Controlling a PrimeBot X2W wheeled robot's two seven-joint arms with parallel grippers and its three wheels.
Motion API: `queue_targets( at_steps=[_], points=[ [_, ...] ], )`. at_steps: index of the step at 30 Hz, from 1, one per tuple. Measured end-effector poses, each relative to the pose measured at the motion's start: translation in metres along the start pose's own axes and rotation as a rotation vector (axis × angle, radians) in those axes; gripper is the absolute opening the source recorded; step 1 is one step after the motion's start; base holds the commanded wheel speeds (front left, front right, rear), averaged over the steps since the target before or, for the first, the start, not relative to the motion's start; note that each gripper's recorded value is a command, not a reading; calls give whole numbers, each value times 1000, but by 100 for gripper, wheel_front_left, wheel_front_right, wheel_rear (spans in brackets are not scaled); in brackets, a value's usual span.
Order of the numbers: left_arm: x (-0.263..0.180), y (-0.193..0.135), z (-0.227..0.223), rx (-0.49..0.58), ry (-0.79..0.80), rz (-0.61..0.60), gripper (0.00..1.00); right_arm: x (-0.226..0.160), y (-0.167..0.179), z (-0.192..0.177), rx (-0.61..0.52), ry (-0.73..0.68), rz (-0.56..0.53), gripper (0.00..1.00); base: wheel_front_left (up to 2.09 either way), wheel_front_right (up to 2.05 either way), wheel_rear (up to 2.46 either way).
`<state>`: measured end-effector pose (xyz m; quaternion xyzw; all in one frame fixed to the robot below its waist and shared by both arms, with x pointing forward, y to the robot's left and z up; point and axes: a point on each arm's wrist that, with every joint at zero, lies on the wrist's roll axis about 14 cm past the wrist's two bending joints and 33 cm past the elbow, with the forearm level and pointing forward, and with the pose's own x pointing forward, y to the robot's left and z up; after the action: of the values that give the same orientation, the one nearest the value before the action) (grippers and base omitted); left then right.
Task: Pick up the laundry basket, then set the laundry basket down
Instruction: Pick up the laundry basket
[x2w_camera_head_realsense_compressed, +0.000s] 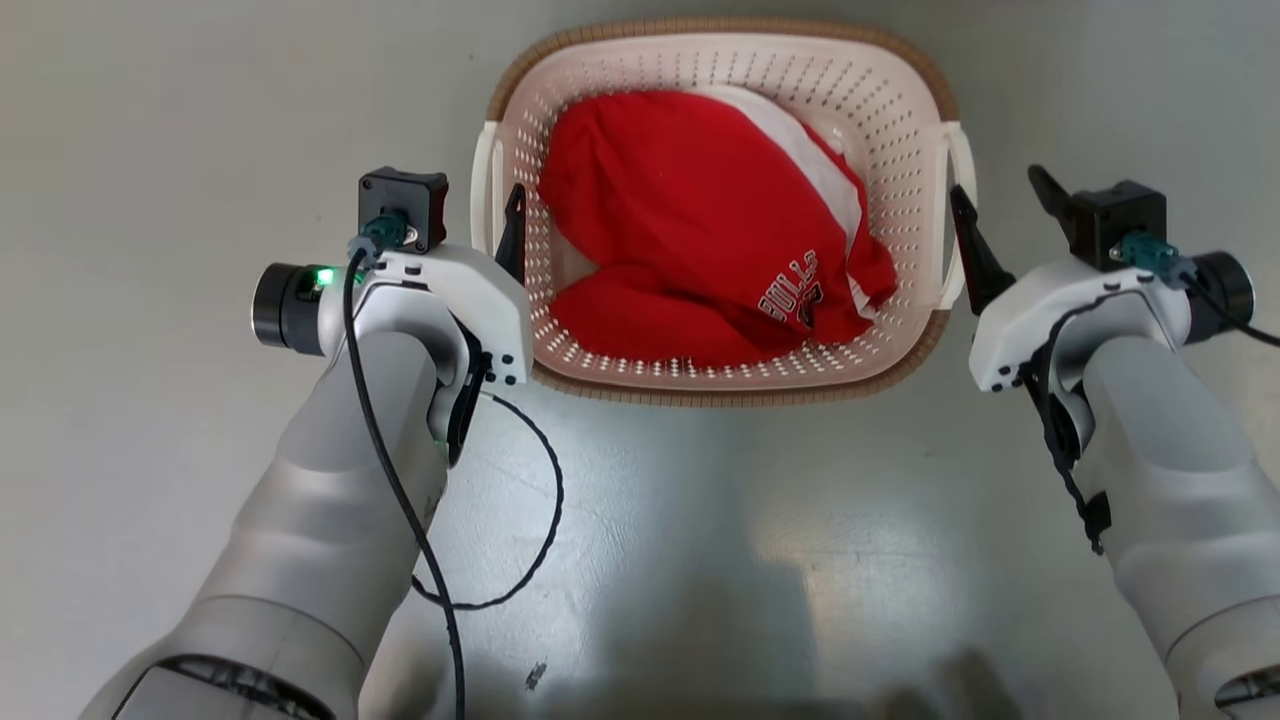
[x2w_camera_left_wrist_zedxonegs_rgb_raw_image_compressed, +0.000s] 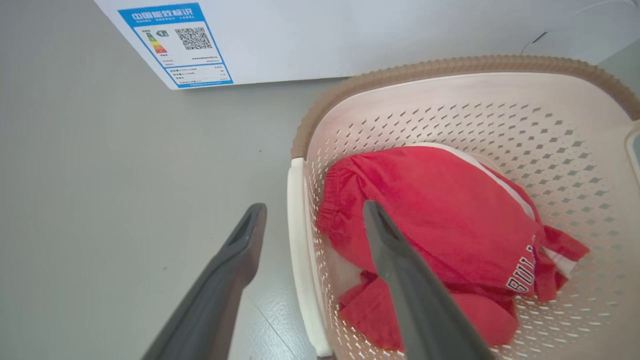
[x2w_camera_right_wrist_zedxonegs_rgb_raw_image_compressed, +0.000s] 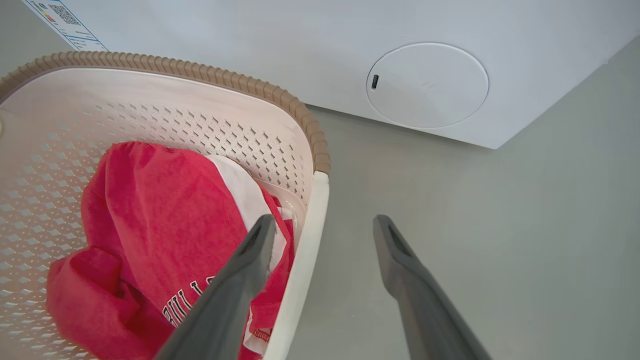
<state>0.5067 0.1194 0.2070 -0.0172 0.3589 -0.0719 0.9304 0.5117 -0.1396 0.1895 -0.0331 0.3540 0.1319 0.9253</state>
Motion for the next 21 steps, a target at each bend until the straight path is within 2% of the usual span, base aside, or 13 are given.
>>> queue_targets(
  at_steps=[5,10,21],
  points=[
    [11,3,-13,0,40,7,100,9,5,-17,9,32,17,100,0,0,0],
    [21,7,-22,-9,80,14,100,22,8,-15,16,25,27,100,0,0,0],
    [31,3,-39,-1,185,-4,100,25,10,-36,21,80,35,100,0,0,0]
  ],
)
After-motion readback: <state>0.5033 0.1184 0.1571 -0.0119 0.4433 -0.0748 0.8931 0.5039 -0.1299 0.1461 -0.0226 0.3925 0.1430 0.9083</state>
